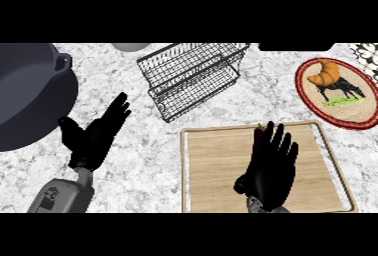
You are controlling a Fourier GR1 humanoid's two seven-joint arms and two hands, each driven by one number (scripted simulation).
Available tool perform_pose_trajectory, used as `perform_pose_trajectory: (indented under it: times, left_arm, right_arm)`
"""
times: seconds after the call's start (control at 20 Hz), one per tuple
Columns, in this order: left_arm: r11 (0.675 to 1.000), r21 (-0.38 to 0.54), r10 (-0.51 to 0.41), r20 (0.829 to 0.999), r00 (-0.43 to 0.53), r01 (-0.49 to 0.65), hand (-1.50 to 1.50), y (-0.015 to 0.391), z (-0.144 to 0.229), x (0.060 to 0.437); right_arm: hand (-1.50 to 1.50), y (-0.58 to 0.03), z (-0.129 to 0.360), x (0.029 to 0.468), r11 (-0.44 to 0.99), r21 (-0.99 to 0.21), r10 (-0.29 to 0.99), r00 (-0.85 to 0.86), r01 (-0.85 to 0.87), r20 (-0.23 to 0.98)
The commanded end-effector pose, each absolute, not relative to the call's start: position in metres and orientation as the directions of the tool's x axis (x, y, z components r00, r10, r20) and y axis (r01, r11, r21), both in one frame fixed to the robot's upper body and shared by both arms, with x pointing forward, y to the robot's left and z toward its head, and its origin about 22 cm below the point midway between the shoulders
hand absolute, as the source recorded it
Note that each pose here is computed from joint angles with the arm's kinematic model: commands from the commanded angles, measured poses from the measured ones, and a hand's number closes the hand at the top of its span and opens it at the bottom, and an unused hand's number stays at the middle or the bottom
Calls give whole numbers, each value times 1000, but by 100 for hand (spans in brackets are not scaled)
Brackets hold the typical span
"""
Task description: Pick the eggplant from the tray and place it in the tiered basket
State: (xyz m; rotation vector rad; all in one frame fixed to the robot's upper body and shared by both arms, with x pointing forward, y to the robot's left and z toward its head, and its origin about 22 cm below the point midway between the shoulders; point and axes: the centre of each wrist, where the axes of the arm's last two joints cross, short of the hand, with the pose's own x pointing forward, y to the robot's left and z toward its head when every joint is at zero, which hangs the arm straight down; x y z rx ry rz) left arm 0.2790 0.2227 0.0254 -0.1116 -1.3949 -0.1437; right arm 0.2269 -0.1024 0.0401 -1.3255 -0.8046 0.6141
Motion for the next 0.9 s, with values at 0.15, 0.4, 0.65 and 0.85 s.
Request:
perform_pose_trajectory:
  times: [0.15,0.4,0.65,0.85]
  left_arm:
    - [983,13,-43,987,157,185,0,220,18,288]
    - [986,8,-37,985,166,168,0,224,26,283]
    - [985,7,-36,986,164,171,0,223,25,278]
    - [987,3,-30,986,165,163,0,219,29,282]
  right_arm:
    - [-150,-103,42,234,179,-978,670,715,104,199]
    - [-150,-113,28,238,196,-977,649,735,87,196]
    - [-150,-125,5,249,223,-968,621,749,114,231]
    - [-150,-146,4,246,221,-971,633,744,93,215]
